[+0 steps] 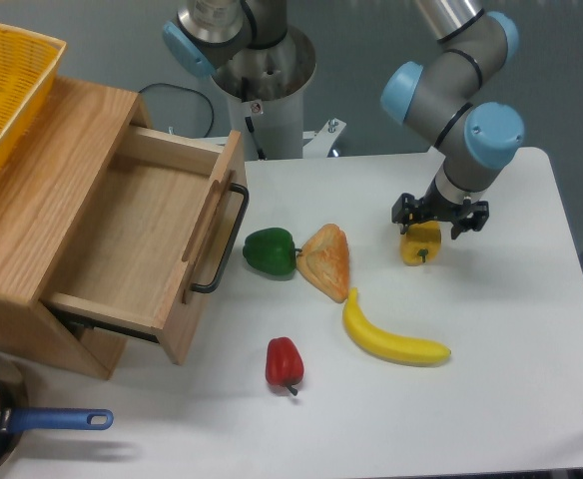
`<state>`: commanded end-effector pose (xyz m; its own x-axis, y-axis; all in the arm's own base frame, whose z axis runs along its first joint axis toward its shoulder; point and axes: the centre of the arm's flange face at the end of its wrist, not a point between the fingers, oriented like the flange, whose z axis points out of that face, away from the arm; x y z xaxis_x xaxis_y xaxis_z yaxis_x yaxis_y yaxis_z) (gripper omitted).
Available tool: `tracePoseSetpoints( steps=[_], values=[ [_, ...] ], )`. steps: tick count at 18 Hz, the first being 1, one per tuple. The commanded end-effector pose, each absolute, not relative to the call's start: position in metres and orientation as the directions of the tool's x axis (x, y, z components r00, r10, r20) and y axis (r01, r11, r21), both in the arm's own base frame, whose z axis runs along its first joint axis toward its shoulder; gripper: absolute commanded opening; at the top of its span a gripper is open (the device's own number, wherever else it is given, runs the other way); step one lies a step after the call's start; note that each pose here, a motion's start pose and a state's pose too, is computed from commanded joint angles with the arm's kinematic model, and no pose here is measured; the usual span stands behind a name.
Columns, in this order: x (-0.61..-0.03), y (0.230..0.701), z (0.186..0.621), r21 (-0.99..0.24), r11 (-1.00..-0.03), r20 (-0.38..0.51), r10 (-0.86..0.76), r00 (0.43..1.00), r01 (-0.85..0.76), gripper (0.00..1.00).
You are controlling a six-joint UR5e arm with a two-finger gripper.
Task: Pick up the yellow pepper
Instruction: 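Descend onto the yellow pepper and close the gripper around it, then lift the grasped yellow pepper up off the table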
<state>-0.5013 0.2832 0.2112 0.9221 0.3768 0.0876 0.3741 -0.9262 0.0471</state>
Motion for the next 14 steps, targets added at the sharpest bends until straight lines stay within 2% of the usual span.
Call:
tracePoseSetpoints(
  steps=[2, 5, 7, 8, 11, 14],
  values=[
    [-0.502, 0.282, 0.211, 0.047, -0.927, 0.088, 0.374, 0.923, 0.371, 0.80],
    [-0.502, 0.283, 0.215, 0.044, -0.927, 0.082, 0.374, 0.924, 0.371, 0.57],
    [-0.503, 0.282, 0.216, 0.043, -0.929, 0.081, 0.371, 0.925, 0.369, 0.52],
    [-0.503, 0.282, 0.216, 0.043, -0.929, 0.081, 0.371, 0.925, 0.369, 0.44],
    [-0.505, 0.282, 0.220, 0.038, -0.929, 0.075, 0.369, 0.926, 0.367, 0.38],
    [-0.509, 0.286, 0.229, 0.030, -0.932, 0.060, 0.363, 0.930, 0.362, 0.38]
  ],
)
